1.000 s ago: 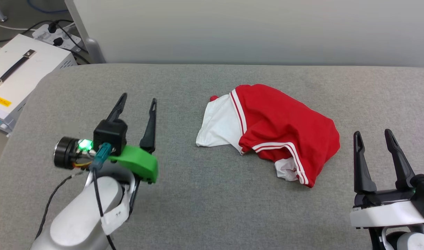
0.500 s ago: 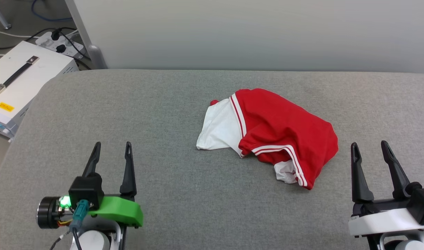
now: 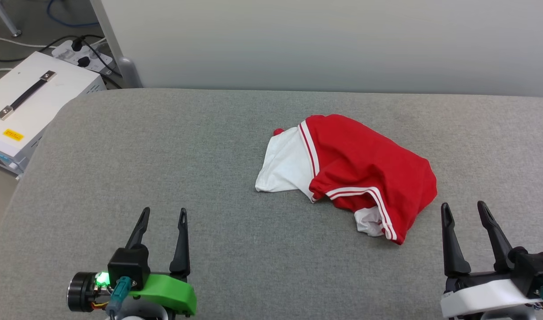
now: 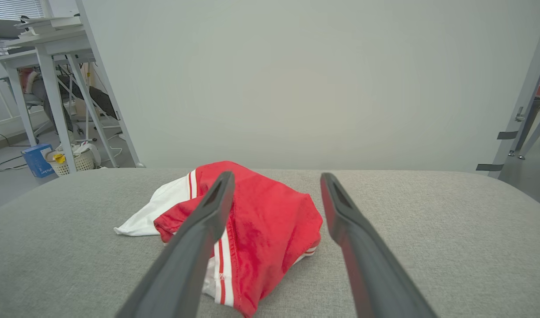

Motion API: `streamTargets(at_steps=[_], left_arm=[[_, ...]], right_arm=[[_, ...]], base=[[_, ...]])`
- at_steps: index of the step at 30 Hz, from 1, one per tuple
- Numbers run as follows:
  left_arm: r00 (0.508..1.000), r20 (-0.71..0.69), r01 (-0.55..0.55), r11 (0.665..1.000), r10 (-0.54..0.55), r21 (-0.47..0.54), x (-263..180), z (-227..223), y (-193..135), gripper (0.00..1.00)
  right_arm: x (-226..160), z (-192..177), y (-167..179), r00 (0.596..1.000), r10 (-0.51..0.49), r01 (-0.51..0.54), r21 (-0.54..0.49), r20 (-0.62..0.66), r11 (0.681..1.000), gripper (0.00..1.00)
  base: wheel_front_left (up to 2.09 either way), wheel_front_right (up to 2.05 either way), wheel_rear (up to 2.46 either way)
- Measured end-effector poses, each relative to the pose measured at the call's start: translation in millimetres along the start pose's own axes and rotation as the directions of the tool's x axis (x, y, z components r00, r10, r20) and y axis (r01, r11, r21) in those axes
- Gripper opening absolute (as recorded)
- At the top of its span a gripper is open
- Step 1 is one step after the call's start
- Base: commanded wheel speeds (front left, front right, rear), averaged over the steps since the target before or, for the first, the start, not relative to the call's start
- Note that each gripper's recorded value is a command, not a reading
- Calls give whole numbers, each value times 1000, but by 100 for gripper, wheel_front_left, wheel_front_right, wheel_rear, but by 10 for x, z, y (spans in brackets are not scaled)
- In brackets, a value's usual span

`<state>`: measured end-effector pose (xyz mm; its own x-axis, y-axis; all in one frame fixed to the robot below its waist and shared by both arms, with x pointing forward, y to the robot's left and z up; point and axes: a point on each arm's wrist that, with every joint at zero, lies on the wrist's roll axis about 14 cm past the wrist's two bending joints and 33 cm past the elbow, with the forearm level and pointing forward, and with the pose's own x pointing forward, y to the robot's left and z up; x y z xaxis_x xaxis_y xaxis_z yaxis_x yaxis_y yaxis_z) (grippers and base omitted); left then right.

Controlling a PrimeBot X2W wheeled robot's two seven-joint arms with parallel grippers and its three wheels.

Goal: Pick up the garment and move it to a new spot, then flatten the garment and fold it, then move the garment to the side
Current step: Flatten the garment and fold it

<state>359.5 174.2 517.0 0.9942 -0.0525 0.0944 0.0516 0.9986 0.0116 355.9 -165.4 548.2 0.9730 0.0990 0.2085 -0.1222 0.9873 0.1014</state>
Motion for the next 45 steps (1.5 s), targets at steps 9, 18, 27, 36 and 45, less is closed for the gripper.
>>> streamTargets(at_steps=[9, 18, 27, 36, 45], left_arm=[[1000, -4, -19, 1000, 19, -21, -29, -26, 44, 100], [1000, -11, -18, 1000, 18, -19, -48, -52, 54, 100], [1000, -24, -10, 1000, 10, -20, -52, -97, 50, 100], [995, 86, 55, 999, -55, 1, 490, 266, 68, 100], [958, 66, 275, 959, -279, 60, 1429, 615, -402, 100]], right_arm=[[-3, -28, 21, 1000, 5, -5, 8, -8, 1000, 100], [-1, -37, 30, 1000, 8, -8, 10, -11, 1000, 100], [-5, -37, 23, 1000, 6, -6, 10, -11, 1000, 100], [46, -101, 18, 1000, 5, -5, 13, -27, 1000, 100], [194, -130, -78, 1000, -19, 19, 7, -23, 1000, 100]], base=[[0, 0, 0], [0, 0, 0], [0, 0, 0], [0, 0, 0], [0, 0, 0]])
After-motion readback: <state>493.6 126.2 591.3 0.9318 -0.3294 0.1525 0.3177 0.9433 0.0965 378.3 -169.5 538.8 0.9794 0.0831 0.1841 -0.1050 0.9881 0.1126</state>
